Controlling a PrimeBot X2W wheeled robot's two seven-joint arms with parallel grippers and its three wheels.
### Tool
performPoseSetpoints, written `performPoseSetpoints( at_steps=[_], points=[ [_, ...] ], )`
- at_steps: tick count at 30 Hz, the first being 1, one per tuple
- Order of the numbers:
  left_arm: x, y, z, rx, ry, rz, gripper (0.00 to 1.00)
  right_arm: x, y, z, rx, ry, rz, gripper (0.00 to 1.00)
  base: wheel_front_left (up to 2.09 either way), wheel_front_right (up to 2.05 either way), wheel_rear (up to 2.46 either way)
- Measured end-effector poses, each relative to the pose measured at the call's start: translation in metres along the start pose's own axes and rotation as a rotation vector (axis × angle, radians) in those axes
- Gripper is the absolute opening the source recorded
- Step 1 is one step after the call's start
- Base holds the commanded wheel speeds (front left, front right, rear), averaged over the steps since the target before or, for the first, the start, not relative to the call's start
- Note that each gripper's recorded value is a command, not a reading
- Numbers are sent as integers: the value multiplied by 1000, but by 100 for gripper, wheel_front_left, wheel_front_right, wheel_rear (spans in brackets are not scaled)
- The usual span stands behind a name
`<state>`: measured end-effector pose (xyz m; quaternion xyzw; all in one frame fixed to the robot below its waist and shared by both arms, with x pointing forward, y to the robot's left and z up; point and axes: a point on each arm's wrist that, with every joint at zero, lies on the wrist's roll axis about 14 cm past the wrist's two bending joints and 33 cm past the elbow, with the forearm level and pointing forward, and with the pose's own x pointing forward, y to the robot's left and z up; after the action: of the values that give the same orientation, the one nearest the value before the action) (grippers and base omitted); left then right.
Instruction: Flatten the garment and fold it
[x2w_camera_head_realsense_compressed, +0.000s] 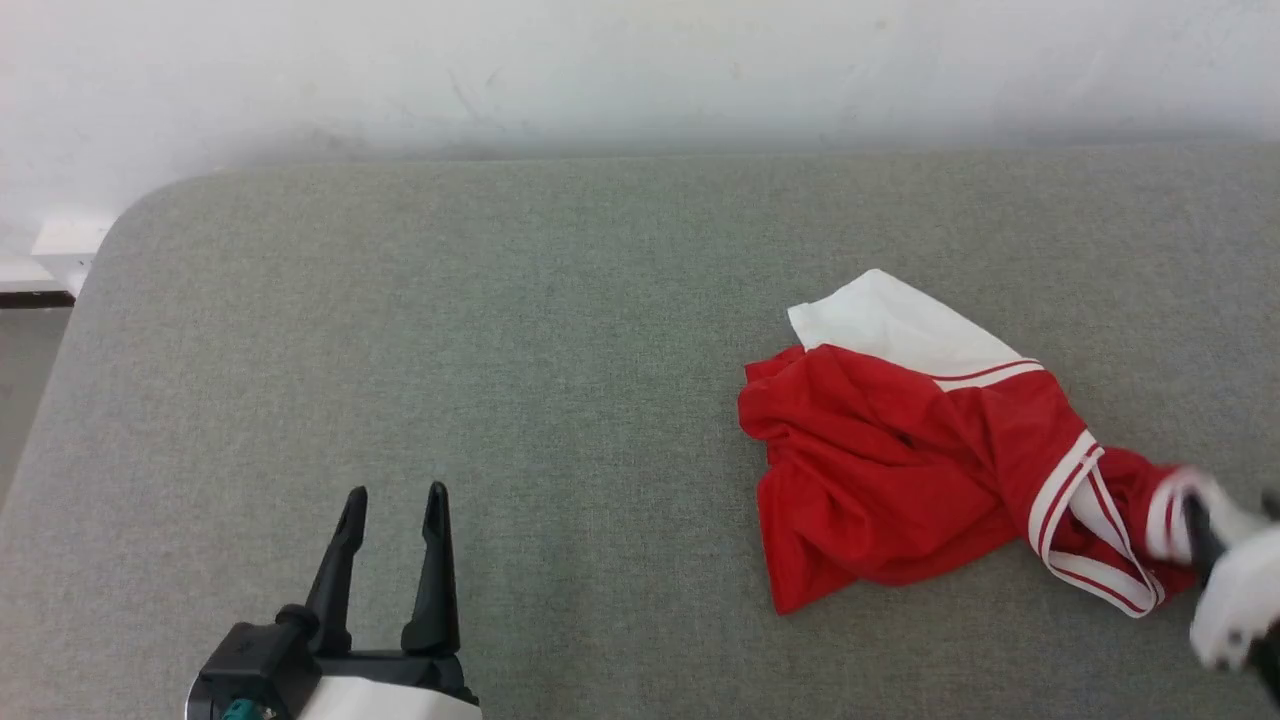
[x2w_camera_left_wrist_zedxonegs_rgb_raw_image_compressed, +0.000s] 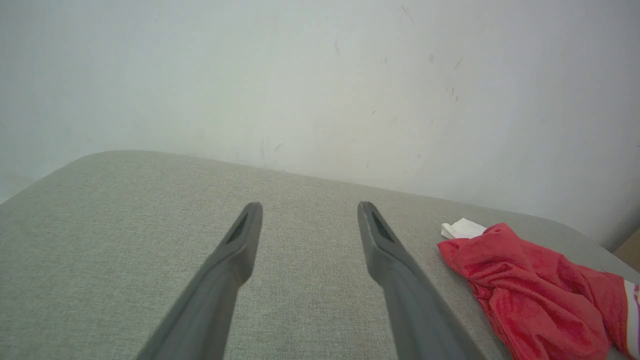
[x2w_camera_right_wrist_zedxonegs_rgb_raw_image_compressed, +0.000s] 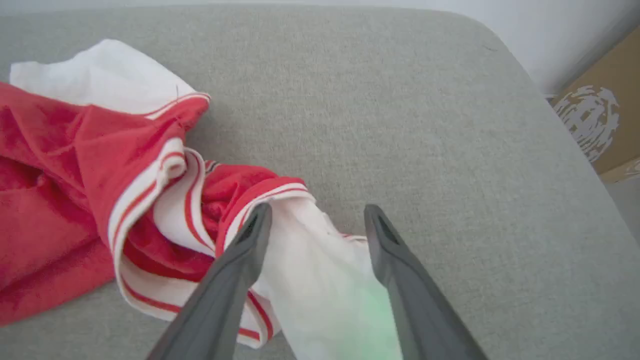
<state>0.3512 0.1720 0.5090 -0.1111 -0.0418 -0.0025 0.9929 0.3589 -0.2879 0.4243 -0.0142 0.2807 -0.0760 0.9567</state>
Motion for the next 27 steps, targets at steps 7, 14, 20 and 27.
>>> performPoseSetpoints(
  at_steps=[7, 14, 20, 27],
  points=[
    [2, 0, -7, -8, 22, 3, 100, 13, 48, 112, -114, -197, 145, 100, 0, 0, 0],
    [14, 4, -12, -7, 31, 16, 100, 48, 111, 135, -261, -94, 287, 100, 0, 0, 0],
    [20, 10, -12, 5, 28, 28, 100, 86, 148, 103, -345, 109, 351, 100, 0, 0, 0],
    [23, 18, -20, 16, 53, 51, 100, 126, 161, 61, -442, 263, 346, 100, 0, 0, 0]
  ],
)
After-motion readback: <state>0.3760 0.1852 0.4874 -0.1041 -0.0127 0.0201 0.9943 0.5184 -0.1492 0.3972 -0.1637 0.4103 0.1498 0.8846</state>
